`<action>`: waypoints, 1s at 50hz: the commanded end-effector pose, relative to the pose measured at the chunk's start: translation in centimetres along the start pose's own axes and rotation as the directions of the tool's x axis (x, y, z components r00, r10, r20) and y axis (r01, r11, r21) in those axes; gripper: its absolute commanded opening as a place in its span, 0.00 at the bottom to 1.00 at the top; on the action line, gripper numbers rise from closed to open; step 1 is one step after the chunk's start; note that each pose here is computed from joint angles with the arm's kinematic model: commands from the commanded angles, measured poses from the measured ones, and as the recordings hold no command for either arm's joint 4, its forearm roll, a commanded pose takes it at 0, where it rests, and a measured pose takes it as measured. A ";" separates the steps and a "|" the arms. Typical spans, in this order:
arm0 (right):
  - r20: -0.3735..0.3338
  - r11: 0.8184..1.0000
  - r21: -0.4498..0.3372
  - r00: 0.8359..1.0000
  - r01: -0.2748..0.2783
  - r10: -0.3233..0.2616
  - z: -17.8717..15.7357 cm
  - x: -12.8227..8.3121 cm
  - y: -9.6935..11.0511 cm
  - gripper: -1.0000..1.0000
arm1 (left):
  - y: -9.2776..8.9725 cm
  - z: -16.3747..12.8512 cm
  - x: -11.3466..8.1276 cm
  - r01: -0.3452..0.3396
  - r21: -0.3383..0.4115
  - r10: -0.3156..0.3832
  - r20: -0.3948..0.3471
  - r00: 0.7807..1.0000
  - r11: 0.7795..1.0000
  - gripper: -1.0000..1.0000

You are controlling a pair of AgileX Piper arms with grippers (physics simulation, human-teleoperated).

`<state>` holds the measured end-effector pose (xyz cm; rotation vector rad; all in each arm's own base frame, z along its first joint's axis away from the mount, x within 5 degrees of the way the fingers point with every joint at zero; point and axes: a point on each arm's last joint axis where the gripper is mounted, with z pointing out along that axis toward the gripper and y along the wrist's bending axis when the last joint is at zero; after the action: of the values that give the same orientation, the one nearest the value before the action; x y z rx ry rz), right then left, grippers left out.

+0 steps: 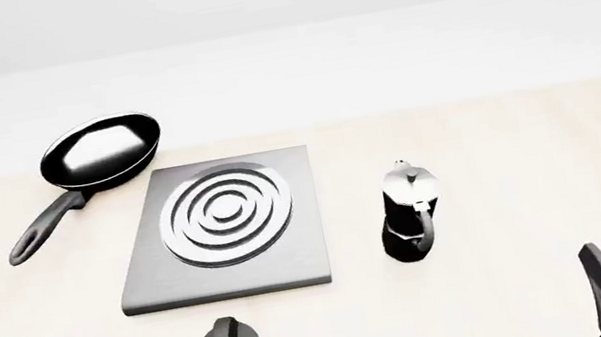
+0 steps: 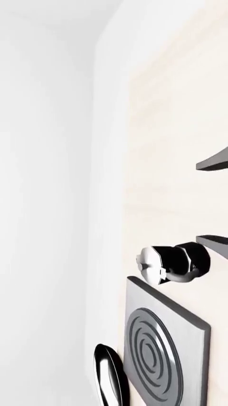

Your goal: Turn on the stove and put the frying pan on it.

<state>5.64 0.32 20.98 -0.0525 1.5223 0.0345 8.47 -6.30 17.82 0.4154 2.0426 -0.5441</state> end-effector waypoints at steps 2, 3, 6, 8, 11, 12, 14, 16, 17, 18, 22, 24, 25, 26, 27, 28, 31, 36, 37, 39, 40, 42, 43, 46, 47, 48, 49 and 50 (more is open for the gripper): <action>0.000 1.000 0.006 1.000 -0.007 0.007 0.0 0.0 0.0 1.00 | 0.0 2.8 1.1 -0.003 0.008 0.003 -0.039 0.999 1.000 1.00; 0.000 1.000 0.006 1.000 -0.006 0.006 0.0 0.0 0.0 1.00 | 0.0 2.9 1.1 -0.004 0.008 0.004 -0.042 0.999 1.000 1.00; -0.002 1.000 0.006 1.000 -0.005 0.005 0.0 0.0 0.0 1.00 | 0.1 3.7 1.3 -0.011 0.005 0.011 -0.051 0.999 1.000 1.00; -0.003 1.000 0.006 1.000 -0.005 0.005 0.0 0.0 0.0 1.00 | 0.0 4.0 1.3 -0.011 0.006 0.012 -0.052 0.999 1.000 1.00; -0.002 1.000 0.007 1.000 -0.007 0.007 0.0 0.0 0.0 1.00 | 0.2 5.0 1.8 -0.023 0.001 0.023 -0.062 0.998 1.000 1.00; -0.002 1.000 0.008 1.000 -0.007 0.007 0.0 0.0 0.0 1.00 | 0.2 5.2 1.9 -0.022 0.001 0.022 -0.063 0.998 1.000 1.00; -0.003 1.000 0.009 1.000 -0.005 0.005 0.0 0.0 -0.1 1.00 | 0.3 5.6 2.0 -0.022 -0.001 0.022 -0.069 0.997 1.000 1.00; -0.003 1.000 0.010 1.000 -0.006 0.006 0.0 0.0 -0.1 1.00 | 0.3 5.8 2.1 -0.022 -0.003 0.021 -0.070 0.997 1.000 1.00; -0.002 1.000 0.011 1.000 -0.007 0.007 0.0 0.0 -0.1 1.00 | 0.3 6.0 2.2 -0.020 -0.003 0.020 -0.071 0.997 1.000 1.00; -0.002 1.000 0.012 1.000 -0.007 0.007 0.0 0.0 -0.1 1.00 | 0.3 6.1 2.3 -0.021 -0.004 0.020 -0.073 0.997 1.000 1.00; -0.004 1.000 0.014 1.000 -0.008 0.008 0.0 0.0 -0.1 1.00 | 0.5 7.1 3.0 -0.025 -0.005 0.024 -0.083 0.996 1.000 1.00; -0.004 1.000 0.015 1.000 -0.008 0.008 0.0 0.0 -0.1 1.00 | 0.4 7.3 3.1 -0.025 -0.002 0.025 -0.086 0.996 1.000 1.00; -0.005 1.000 0.016 1.000 -0.008 0.008 0.0 0.0 -0.1 1.00 | 0.4 7.4 3.2 -0.023 0.003 0.023 -0.090 0.996 1.000 1.00; -0.005 1.000 0.016 1.000 -0.008 0.008 0.0 0.0 -0.1 1.00 | 0.4 7.4 3.2 -0.023 0.003 0.023 -0.090 0.996 1.000 1.00; -0.006 1.000 0.016 1.000 -0.009 0.009 0.0 0.0 -0.1 1.00 | 0.3 7.4 3.3 -0.025 0.004 0.026 -0.092 0.995 1.000 1.00; -0.006 1.000 0.017 1.000 -0.009 0.009 0.0 0.0 -0.1 1.00 | 0.3 7.5 3.3 -0.021 0.004 0.022 -0.092 0.996 1.000 1.00; -0.006 1.000 0.022 1.000 -0.009 0.009 0.0 0.0 -0.1 1.00 | 0.3 8.0 3.7 -0.026 0.010 0.026 -0.095 0.995 1.000 1.00; -0.006 1.000 0.024 1.000 -0.010 0.010 0.0 0.0 -0.1 1.00 | 0.2 8.0 3.6 -0.027 0.015 0.028 -0.093 0.995 1.000 1.00; -0.006 1.000 0.024 1.000 -0.011 0.011 0.0 0.0 -0.1 1.00 | 0.2 8.0 3.7 -0.029 0.018 0.030 -0.094 0.995 0.999 1.00; -0.005 1.000 0.023 1.000 -0.011 0.011 0.0 0.0 -0.1 1.00 | 0.1 8.0 3.6 -0.029 0.023 0.031 -0.093 0.995 0.999 1.00; -0.004 1.000 0.023 1.000 -0.012 0.012 0.0 0.0 -0.1 1.00 | 0.0 8.0 3.7 -0.029 0.026 0.031 -0.095 0.995 0.999 1.00; -0.005 1.000 0.026 1.000 -0.011 0.011 0.0 0.0 -0.1 1.00 | -0.1 8.1 3.7 -0.032 0.031 0.035 -0.095 0.995 0.999 1.00; -0.005 1.000 0.028 1.000 -0.011 0.011 0.0 0.0 -0.2 1.00 | -0.1 8.1 3.8 -0.032 0.034 0.035 -0.095 0.995 0.999 1.00; -0.005 1.000 0.029 1.000 -0.010 0.010 0.0 0.0 -0.2 1.00 | -0.2 8.1 3.7 -0.033 0.039 0.037 -0.094 0.995 0.999 1.00; -0.006 0.999 0.030 1.000 -0.011 0.011 0.0 0.0 -0.2 1.00 | -0.3 8.1 3.7 -0.035 0.042 0.039 -0.093 0.995 0.998 1.00; -0.006 0.999 0.032 1.000 -0.011 0.011 0.0 0.0 -0.2 1.00 | -0.5 8.0 3.6 -0.037 0.052 0.041 -0.092 0.995 0.998 1.00; -0.006 0.999 0.032 1.000 -0.011 0.011 0.0 0.0 -0.2 1.00 | -0.6 7.9 3.6 -0.035 0.059 0.040 -0.091 0.995 0.998 1.00; -0.006 0.999 0.032 1.000 -0.011 0.012 0.0 0.1 -0.2 1.00 | -0.8 7.8 3.6 -0.036 0.067 0.042 -0.091 0.995 0.997 1.00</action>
<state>5.67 0.17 20.95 -0.0239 1.5282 0.0228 12.31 -10.27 11.27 0.4951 2.1158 -0.5434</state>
